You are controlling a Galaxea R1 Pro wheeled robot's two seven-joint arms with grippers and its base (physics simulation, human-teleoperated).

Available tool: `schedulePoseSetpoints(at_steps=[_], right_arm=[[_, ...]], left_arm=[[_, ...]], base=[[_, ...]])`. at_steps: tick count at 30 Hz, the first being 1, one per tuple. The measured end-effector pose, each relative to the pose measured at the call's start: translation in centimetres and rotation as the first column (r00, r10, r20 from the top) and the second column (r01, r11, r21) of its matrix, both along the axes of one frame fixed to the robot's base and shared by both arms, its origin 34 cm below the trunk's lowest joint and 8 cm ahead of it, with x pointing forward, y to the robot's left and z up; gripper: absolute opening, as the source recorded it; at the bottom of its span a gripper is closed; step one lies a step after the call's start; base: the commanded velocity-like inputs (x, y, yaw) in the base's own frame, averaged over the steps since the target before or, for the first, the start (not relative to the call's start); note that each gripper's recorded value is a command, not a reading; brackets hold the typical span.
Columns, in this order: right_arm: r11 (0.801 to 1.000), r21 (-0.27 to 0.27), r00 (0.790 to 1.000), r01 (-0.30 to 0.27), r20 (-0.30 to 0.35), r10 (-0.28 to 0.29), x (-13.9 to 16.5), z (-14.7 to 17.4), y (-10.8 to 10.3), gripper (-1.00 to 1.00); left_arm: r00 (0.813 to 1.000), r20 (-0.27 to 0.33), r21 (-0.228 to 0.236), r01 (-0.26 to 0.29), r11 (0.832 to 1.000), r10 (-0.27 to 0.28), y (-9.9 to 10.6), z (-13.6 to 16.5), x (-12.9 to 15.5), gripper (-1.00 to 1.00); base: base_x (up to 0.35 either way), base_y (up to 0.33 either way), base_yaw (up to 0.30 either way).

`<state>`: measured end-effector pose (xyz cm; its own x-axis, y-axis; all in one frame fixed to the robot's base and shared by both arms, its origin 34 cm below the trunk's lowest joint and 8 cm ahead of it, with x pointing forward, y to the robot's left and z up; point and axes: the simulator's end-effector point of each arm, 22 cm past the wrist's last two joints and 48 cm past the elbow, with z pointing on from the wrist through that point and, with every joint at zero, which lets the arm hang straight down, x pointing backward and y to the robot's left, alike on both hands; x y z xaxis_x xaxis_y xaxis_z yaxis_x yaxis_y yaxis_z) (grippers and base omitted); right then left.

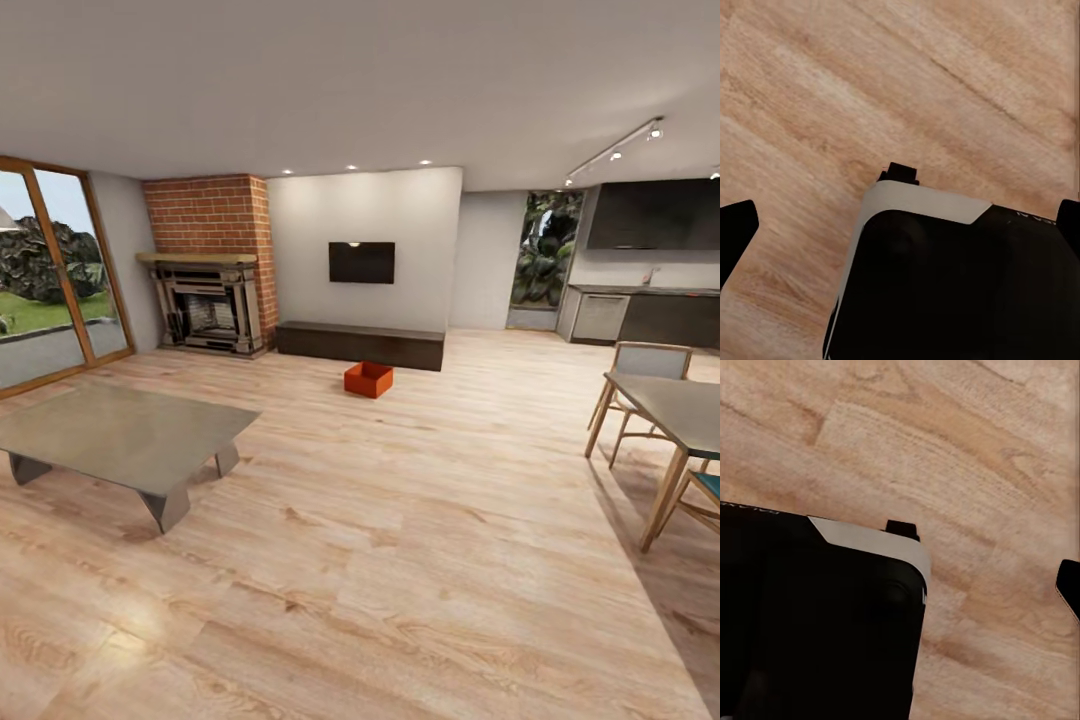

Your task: Move the two storage containers from the living room to the garage. In the garage, place one container on the floor and stack the other container on top of it (either order is fine).

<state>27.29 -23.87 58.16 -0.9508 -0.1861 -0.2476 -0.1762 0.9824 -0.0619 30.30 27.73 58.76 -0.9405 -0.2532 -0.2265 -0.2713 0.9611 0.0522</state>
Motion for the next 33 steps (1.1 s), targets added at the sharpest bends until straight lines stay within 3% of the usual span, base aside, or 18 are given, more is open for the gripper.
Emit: schedulePoseSetpoints(at_steps=[33], right_arm=[[1.000,0.007,1.000,0.000,-0.003,0.000,-0.07,-0.01,0.41,1.00]], left_arm=[[1.000,0.000,-0.001,-0.002,1.000,0.002,0.00,0.00,-0.01,1.00]], base=[[0.323,0.000,0.000]])
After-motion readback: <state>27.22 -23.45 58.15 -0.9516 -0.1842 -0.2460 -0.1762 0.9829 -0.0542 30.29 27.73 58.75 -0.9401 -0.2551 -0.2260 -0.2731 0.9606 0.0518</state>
